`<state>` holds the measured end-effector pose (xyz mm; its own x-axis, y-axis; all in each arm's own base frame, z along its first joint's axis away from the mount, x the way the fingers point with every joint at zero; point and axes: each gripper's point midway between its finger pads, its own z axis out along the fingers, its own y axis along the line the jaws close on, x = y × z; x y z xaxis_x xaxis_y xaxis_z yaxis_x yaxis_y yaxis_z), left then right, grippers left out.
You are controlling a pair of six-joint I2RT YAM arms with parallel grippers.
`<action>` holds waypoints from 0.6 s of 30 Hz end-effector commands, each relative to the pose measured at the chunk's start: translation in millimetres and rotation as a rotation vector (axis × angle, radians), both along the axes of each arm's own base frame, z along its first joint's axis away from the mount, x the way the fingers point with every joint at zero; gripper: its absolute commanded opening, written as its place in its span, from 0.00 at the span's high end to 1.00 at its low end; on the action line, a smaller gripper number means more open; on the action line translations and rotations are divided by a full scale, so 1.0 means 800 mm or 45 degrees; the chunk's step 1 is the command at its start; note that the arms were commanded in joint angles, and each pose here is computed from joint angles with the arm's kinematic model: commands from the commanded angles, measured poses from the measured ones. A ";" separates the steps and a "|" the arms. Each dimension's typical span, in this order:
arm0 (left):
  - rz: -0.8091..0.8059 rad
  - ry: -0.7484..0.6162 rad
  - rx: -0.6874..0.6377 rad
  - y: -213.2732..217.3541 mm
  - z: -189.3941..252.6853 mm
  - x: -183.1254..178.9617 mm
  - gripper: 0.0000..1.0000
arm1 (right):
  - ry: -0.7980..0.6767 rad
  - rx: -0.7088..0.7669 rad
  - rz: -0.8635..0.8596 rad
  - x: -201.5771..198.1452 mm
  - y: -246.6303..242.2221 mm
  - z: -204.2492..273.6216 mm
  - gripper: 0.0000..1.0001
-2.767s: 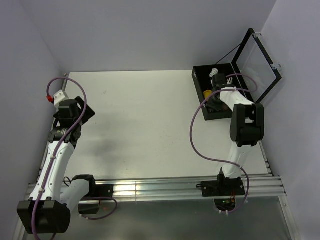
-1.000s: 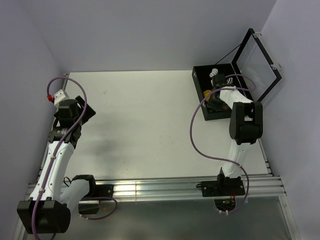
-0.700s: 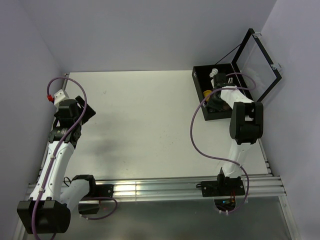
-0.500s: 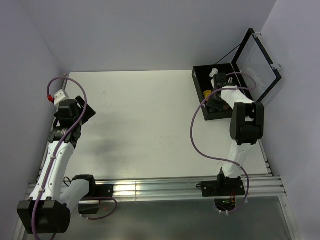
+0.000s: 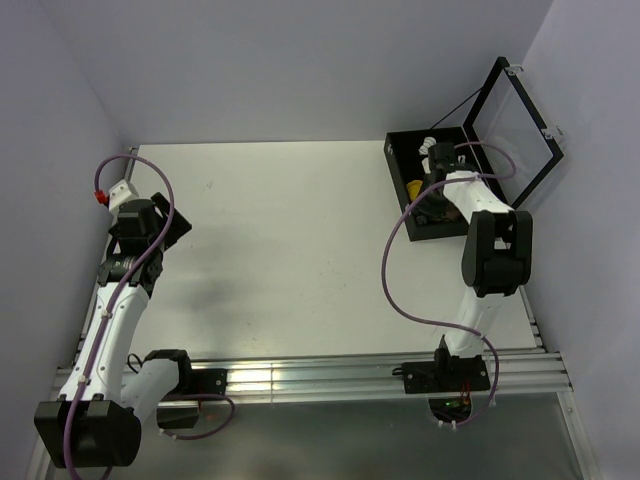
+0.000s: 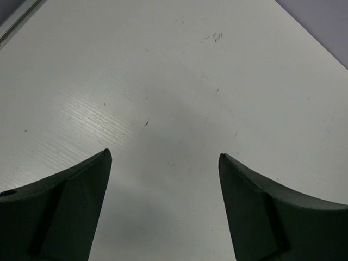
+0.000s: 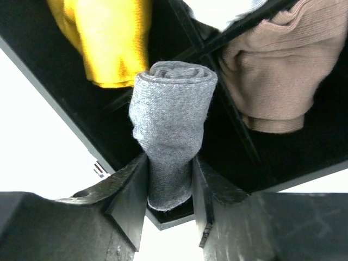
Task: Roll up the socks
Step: Place the sock in the storage box.
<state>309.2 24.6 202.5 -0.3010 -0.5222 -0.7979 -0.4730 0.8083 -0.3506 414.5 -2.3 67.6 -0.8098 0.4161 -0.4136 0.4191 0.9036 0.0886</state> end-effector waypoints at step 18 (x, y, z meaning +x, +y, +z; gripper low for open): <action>-0.026 -0.036 0.013 -0.001 0.007 0.003 0.16 | 0.175 0.054 0.019 -0.027 0.002 -0.049 0.79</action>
